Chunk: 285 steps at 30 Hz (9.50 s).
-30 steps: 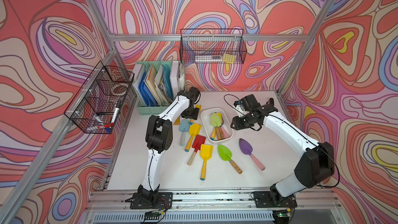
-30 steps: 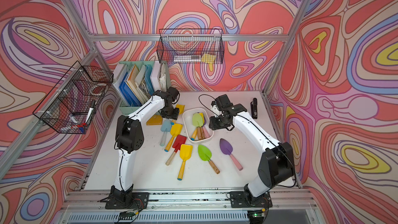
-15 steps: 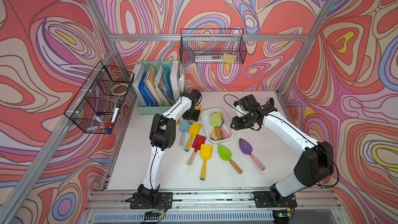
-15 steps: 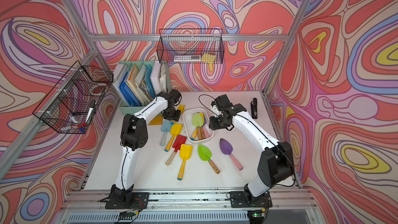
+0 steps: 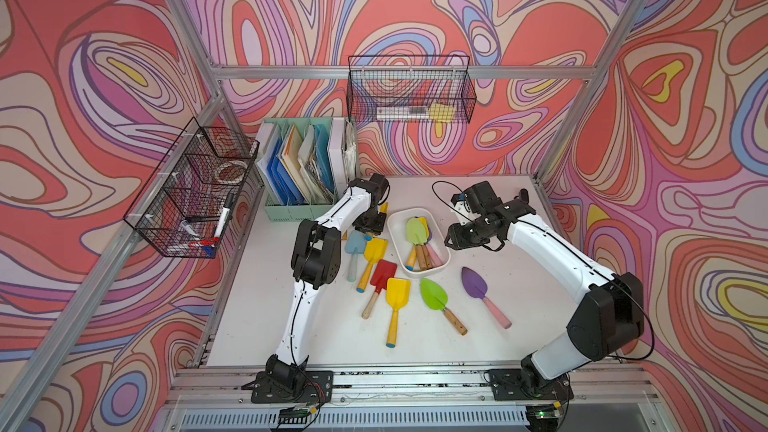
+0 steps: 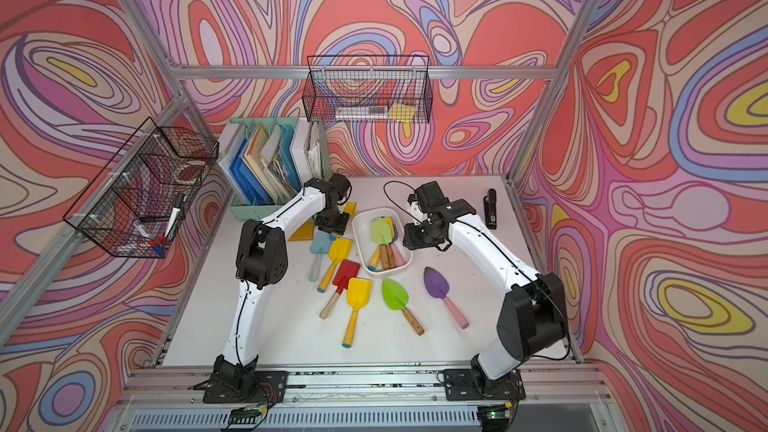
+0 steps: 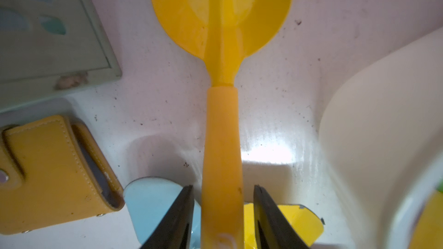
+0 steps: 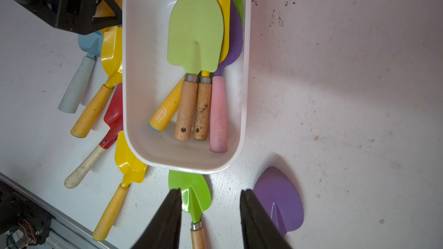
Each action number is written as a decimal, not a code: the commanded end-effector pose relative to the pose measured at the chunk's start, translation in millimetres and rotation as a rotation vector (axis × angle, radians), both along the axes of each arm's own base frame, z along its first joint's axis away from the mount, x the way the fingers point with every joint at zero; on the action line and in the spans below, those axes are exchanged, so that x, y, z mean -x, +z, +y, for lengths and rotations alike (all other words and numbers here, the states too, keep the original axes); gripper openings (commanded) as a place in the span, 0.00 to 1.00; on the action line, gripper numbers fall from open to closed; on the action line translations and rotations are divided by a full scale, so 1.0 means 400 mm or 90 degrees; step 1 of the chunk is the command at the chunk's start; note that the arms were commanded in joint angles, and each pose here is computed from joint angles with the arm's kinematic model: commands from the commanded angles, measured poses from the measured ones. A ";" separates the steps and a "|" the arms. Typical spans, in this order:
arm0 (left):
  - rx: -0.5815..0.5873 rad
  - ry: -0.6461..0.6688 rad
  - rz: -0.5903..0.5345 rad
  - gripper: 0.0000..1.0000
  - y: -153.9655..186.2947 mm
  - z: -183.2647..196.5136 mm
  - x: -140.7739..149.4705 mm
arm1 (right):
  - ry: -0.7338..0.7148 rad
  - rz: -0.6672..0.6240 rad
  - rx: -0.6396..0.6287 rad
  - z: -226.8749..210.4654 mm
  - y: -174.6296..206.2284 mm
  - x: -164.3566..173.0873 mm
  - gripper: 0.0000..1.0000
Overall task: Put the shovel into the storage box
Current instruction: Pick up the shovel from the center of the board, then place the shovel in the storage box, then pick up the shovel from the center of the board.
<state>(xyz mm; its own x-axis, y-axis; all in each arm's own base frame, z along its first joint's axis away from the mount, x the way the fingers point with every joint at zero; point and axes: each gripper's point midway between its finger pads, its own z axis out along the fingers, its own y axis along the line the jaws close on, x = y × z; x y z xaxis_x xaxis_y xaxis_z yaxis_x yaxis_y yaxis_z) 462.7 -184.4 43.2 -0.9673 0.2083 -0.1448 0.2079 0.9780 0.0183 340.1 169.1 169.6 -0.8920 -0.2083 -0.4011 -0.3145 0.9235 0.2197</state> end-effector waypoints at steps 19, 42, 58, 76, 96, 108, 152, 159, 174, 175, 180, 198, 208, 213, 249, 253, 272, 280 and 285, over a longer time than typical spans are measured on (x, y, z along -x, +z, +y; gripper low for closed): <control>-0.005 0.030 -0.101 0.02 0.155 0.021 -0.038 | -0.033 -0.016 -0.015 0.010 0.022 -0.030 0.42; 0.178 -0.030 -0.105 0.00 0.330 -0.187 0.129 | -0.132 -0.061 -0.180 0.140 0.117 -0.210 0.40; 0.180 -0.054 -0.081 0.00 0.305 -0.257 0.167 | -0.202 -0.056 -0.170 0.183 0.050 -0.334 0.38; 0.187 -0.064 -0.068 0.00 0.299 -0.271 0.177 | -0.200 -0.041 -0.175 0.209 0.006 -0.372 0.29; 0.239 -0.072 -0.064 0.16 0.317 -0.309 0.177 | -0.207 -0.027 -0.167 0.209 -0.038 -0.374 0.00; 0.282 -0.106 -0.085 0.82 0.377 -0.321 0.199 | -0.176 -0.037 -0.155 0.213 -0.027 -0.377 0.00; 0.380 -0.125 -0.219 0.91 0.509 -0.303 0.242 | 0.069 0.062 -0.107 0.271 -0.239 -0.276 0.00; 0.375 -0.126 -0.212 0.91 0.499 -0.304 0.241 | 0.063 0.067 -0.094 0.267 -0.269 -0.283 0.00; 0.376 -0.129 -0.200 0.91 0.487 -0.310 0.241 | 0.059 0.067 -0.073 0.260 -0.302 -0.293 0.00; 0.376 -0.128 -0.201 0.91 0.487 -0.311 0.240 | 0.058 0.066 -0.072 0.258 -0.302 -0.294 0.00; 0.375 -0.129 -0.195 0.91 0.483 -0.314 0.239 | 0.053 0.058 -0.068 0.257 -0.299 -0.304 0.00; 0.371 -0.126 -0.181 0.91 0.466 -0.315 0.239 | 0.041 0.061 -0.067 0.254 -0.298 -0.308 0.04; 0.360 -0.123 -0.171 0.92 0.449 -0.311 0.239 | 0.038 0.066 -0.061 0.250 -0.302 -0.305 0.16; 0.355 -0.120 -0.168 0.91 0.443 -0.309 0.238 | 0.039 0.066 -0.060 0.249 -0.298 -0.303 0.20; 0.073 0.134 -0.042 0.87 0.198 0.065 0.325 | -0.011 -0.037 -0.046 0.165 -0.016 -0.233 0.35; 0.066 0.148 -0.019 0.85 0.154 0.092 0.333 | -0.022 -0.045 -0.045 0.146 0.008 -0.207 0.35; 0.027 0.179 0.042 0.70 -0.001 0.146 0.314 | -0.051 -0.053 -0.048 0.104 0.023 -0.138 0.29; 0.000 0.179 0.054 0.60 -0.030 0.160 0.319 | -0.053 -0.050 -0.052 0.105 0.014 -0.137 0.28; -0.004 0.181 0.060 0.49 -0.046 0.163 0.324 | -0.053 -0.047 -0.053 0.107 0.007 -0.136 0.28</control>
